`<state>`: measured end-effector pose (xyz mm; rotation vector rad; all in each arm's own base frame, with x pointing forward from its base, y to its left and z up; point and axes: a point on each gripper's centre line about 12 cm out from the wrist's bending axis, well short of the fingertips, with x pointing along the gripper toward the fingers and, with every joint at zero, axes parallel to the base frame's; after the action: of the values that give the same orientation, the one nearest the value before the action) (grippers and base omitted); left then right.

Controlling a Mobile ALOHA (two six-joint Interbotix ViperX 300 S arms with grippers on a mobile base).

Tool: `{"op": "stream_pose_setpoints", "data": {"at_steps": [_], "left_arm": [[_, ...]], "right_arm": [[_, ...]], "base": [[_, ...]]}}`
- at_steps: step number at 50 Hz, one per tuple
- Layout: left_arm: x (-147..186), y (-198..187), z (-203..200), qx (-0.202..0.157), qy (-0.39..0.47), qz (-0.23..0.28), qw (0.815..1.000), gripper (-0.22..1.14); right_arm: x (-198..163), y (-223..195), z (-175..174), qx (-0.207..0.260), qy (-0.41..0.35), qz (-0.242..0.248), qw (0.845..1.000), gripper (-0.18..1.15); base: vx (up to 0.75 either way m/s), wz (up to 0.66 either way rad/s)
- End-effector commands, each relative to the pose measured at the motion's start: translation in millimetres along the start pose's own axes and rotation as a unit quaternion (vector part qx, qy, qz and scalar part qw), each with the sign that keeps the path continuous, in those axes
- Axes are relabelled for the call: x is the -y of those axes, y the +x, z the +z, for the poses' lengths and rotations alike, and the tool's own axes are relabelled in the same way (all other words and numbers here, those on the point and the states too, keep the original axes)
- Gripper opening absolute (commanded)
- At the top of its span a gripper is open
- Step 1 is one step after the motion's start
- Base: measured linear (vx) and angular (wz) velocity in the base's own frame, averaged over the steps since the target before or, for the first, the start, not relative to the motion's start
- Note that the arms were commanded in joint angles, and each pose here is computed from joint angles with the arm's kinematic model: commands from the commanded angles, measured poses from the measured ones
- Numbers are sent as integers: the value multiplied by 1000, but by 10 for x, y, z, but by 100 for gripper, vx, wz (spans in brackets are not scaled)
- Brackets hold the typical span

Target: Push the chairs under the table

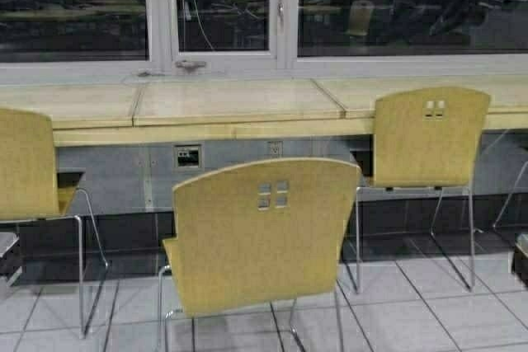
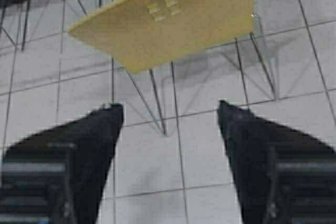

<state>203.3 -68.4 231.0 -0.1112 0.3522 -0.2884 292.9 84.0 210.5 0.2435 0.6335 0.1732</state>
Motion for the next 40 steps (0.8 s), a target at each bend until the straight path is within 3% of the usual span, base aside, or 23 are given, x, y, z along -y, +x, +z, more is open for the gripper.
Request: {"op": "stream_pose_setpoints", "data": {"at_steps": [1, 29, 35, 40], "left_arm": [[16, 39, 84, 6, -2, -1, 1000, 94], [25, 37, 129, 11, 3, -2, 1000, 94], [13, 39, 30, -11, -21, -1, 1000, 94], [15, 51, -93, -48, -100, 0, 994, 94]], "right_arm": [[-27, -28, 105, 15, 5, 4, 1000, 90], [23, -77, 196, 24, 8, -3, 1000, 90], [94, -39, 44, 4, 20, -13, 1000, 90], [105, 32, -64, -16, 44, -16, 999, 90]], "base": [[28, 3], [28, -1], [30, -1], [29, 2]]}}
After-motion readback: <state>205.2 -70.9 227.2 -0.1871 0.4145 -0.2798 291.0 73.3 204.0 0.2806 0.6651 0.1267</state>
